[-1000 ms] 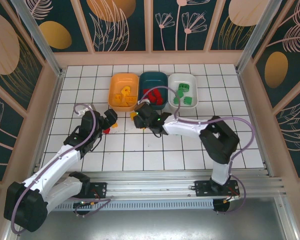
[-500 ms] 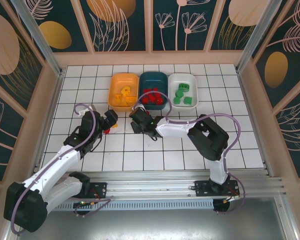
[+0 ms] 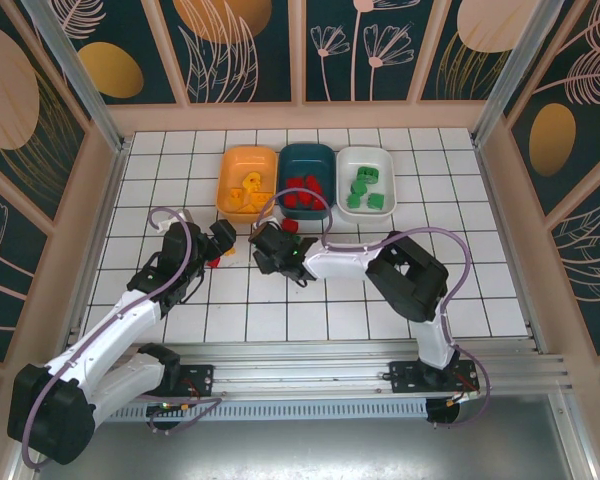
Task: Sort the legos into containers by color
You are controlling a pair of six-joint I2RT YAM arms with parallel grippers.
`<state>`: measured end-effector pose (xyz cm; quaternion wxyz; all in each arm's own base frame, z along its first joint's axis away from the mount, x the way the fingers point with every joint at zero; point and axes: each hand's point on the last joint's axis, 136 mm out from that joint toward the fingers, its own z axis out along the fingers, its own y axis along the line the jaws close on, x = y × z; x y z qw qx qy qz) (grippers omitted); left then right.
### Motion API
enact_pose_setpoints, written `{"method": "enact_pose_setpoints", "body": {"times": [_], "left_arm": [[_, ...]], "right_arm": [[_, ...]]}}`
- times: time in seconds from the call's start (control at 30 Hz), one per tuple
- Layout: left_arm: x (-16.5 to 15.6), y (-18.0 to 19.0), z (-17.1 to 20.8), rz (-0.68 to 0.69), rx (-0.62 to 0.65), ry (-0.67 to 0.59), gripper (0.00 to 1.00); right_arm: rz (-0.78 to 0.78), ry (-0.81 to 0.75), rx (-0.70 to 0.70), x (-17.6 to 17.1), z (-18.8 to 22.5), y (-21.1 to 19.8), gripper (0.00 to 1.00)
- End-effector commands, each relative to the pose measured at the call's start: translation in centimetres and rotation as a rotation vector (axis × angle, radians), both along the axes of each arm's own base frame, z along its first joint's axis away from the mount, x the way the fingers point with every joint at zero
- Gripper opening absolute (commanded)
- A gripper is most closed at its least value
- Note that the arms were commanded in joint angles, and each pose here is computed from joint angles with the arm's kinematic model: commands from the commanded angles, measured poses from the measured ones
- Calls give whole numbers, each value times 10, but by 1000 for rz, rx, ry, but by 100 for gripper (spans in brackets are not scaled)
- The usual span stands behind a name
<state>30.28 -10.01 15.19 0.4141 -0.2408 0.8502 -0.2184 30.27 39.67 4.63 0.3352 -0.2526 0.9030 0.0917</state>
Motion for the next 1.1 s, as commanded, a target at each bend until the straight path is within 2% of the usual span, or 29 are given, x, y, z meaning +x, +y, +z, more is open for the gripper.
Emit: {"method": "enact_pose_setpoints", "body": {"times": [0.0, 0.37, 0.57, 1.07], "left_arm": [[0, -2, -2, -10, -15, 7, 99], [-5, 5, 4, 11, -1, -13, 98], [-5, 4, 4, 6, -5, -12, 98], [-5, 3, 3, 5, -8, -9, 98]], "right_arm": [[9, 26, 47, -9, 11, 5, 59], [2, -8, 97, -4, 35, 9, 66], [2, -12, 62, -4, 27, 5, 70], [11, -105, -77, 24, 4, -4, 70]]}}
